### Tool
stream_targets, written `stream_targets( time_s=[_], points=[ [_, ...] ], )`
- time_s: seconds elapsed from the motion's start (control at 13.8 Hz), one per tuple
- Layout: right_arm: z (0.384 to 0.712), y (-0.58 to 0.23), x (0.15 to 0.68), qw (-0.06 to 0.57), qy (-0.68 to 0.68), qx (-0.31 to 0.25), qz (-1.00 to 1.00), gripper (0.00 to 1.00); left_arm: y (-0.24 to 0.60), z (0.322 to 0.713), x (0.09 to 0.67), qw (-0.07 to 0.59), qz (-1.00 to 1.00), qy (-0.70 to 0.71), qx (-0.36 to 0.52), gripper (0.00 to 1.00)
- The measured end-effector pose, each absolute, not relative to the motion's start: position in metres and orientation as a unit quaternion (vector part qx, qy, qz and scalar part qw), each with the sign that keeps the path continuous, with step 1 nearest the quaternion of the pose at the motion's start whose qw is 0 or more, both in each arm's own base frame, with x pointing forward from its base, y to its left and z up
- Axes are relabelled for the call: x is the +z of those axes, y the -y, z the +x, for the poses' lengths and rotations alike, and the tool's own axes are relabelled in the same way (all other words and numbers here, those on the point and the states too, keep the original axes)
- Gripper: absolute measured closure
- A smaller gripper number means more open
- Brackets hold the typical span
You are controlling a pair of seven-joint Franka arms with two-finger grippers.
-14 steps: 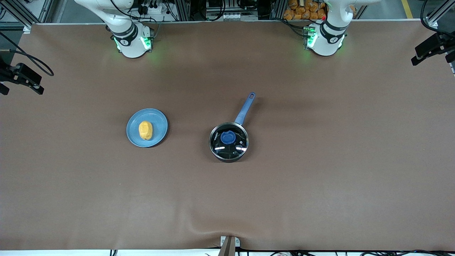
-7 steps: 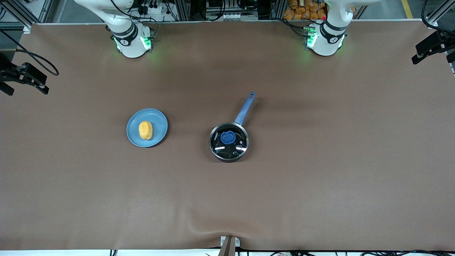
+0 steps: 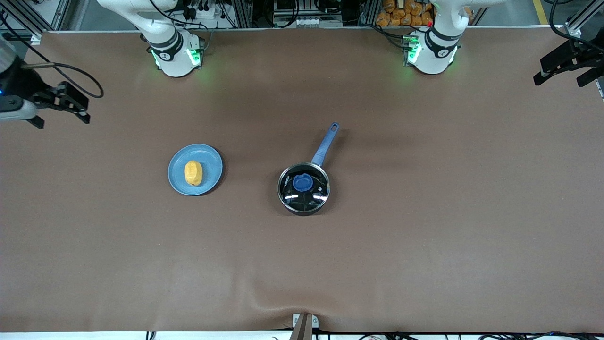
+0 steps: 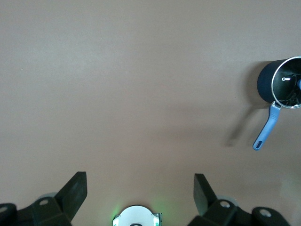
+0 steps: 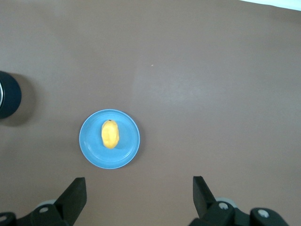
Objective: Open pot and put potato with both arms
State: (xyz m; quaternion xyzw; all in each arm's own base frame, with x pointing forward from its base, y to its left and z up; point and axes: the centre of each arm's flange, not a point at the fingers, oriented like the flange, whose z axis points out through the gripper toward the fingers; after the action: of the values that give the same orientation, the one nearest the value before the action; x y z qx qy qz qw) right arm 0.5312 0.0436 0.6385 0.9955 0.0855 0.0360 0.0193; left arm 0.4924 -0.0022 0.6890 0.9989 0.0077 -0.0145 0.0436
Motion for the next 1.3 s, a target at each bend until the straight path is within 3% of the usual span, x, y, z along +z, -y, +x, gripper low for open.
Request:
stream_targets(
  time_s=[1.3],
  points=[
    [0.538,-0.015,0.632,0.018,-0.06,0.042,0.997,0.0,0.002,0.491,0.695,0.044,0.999,-0.007,-0.01,0.0]
  ],
)
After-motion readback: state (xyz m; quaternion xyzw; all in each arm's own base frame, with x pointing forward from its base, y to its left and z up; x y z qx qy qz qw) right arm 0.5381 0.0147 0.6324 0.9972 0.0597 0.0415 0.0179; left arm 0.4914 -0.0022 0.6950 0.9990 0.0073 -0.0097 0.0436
